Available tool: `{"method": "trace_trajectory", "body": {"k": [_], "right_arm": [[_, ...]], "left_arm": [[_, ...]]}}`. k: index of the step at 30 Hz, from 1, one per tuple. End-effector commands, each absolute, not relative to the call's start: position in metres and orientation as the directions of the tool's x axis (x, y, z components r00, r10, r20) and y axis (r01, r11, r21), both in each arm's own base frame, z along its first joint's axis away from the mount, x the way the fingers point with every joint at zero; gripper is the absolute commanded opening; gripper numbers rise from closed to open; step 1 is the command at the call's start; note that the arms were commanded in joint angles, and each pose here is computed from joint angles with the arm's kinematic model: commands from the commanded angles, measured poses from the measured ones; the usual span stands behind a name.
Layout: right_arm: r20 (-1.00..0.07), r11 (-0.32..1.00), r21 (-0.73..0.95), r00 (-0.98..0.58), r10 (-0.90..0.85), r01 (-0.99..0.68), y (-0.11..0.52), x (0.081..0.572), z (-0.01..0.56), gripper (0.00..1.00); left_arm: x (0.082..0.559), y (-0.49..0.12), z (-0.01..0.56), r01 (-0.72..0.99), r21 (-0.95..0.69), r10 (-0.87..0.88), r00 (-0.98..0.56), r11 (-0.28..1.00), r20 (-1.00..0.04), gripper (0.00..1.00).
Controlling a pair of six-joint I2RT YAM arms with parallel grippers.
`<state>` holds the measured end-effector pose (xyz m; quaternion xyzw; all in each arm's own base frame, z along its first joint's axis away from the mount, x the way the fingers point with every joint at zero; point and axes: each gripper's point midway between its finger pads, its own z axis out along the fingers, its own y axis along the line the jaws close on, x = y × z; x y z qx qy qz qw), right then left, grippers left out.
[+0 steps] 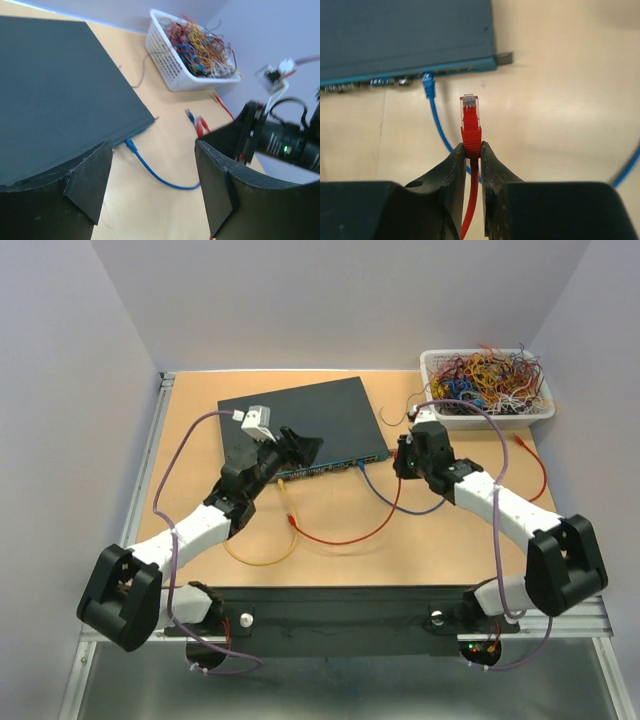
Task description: Insert the plug into the switch port
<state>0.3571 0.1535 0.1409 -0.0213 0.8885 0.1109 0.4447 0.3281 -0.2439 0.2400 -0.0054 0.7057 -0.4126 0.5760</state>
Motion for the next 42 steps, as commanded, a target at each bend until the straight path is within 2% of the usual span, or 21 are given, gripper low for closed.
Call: {"method": "trace_trajectory", "body": {"k": [1,5,6,9,10,11,12,13,16,19,26,31,42], "right_arm": [[-0.719,0.954,0.228,-0.694,0.03,-0.195,0.176,0.355,0.115,0.0],[-0.675,0.955,0.225,-0.738,0.009,-0.193,0.18,0.356,0.086,0.0],[-0.682,0.955,0.227,-0.731,0.014,-0.193,0.181,0.361,0.086,0.01],[-0.674,0.956,0.215,-0.739,-0.004,-0.201,0.186,0.372,0.079,0.0],[-0.67,0.956,0.212,-0.742,-0.007,-0.201,0.188,0.375,0.077,0.0],[-0.661,0.958,0.205,-0.75,-0.016,-0.201,0.188,0.377,0.07,0.01],[-0.666,0.957,0.206,-0.746,-0.016,-0.205,0.191,0.382,0.072,0.0],[-0.665,0.957,0.205,-0.746,-0.017,-0.205,0.192,0.385,0.071,0.0],[-0.647,0.949,0.219,-0.762,-0.034,-0.228,0.2,0.389,0.063,0.0],[-0.647,0.947,0.22,-0.762,-0.039,-0.235,0.205,0.398,0.061,0.0],[-0.601,0.953,0.217,-0.799,-0.04,-0.21,0.206,0.398,0.036,0.0],[-0.604,0.961,0.201,-0.796,-0.031,-0.189,0.207,0.411,0.041,0.0],[-0.577,0.995,0.048,-0.816,-0.041,-0.084,0.182,0.428,0.047,0.0]], "left_arm": [[0.368,-0.222,0.273,0.487,-0.533,-0.491,-0.224,0.692,-0.842,0.77],[0.421,-0.185,0.28,0.428,-0.53,-0.51,-0.172,0.732,-0.843,0.78],[0.441,-0.169,0.264,0.381,-0.537,-0.509,-0.181,0.752,-0.841,0.77],[0.476,-0.157,0.269,0.379,-0.534,-0.515,-0.159,0.756,-0.842,0.76],[0.493,-0.153,0.246,0.355,-0.539,-0.504,-0.194,0.764,-0.842,0.75],[0.508,-0.154,0.261,0.377,-0.525,-0.502,-0.164,0.763,-0.849,0.75],[0.524,-0.152,0.237,0.348,-0.519,-0.479,-0.199,0.781,-0.855,0.74],[0.539,-0.15,0.251,0.354,-0.505,-0.477,-0.17,0.787,-0.862,0.74],[0.566,-0.143,0.224,0.307,-0.514,-0.473,-0.203,0.801,-0.858,0.75],[0.593,-0.126,0.224,0.296,-0.522,-0.488,-0.186,0.8,-0.853,0.75],[0.605,-0.112,0.21,0.282,-0.482,-0.445,-0.19,0.829,-0.875,0.75],[0.601,-0.114,0.205,0.299,-0.469,-0.427,-0.199,0.831,-0.882,0.75],[0.59,-0.096,0.204,0.289,-0.45,-0.407,-0.198,0.845,-0.892,0.75]]}}
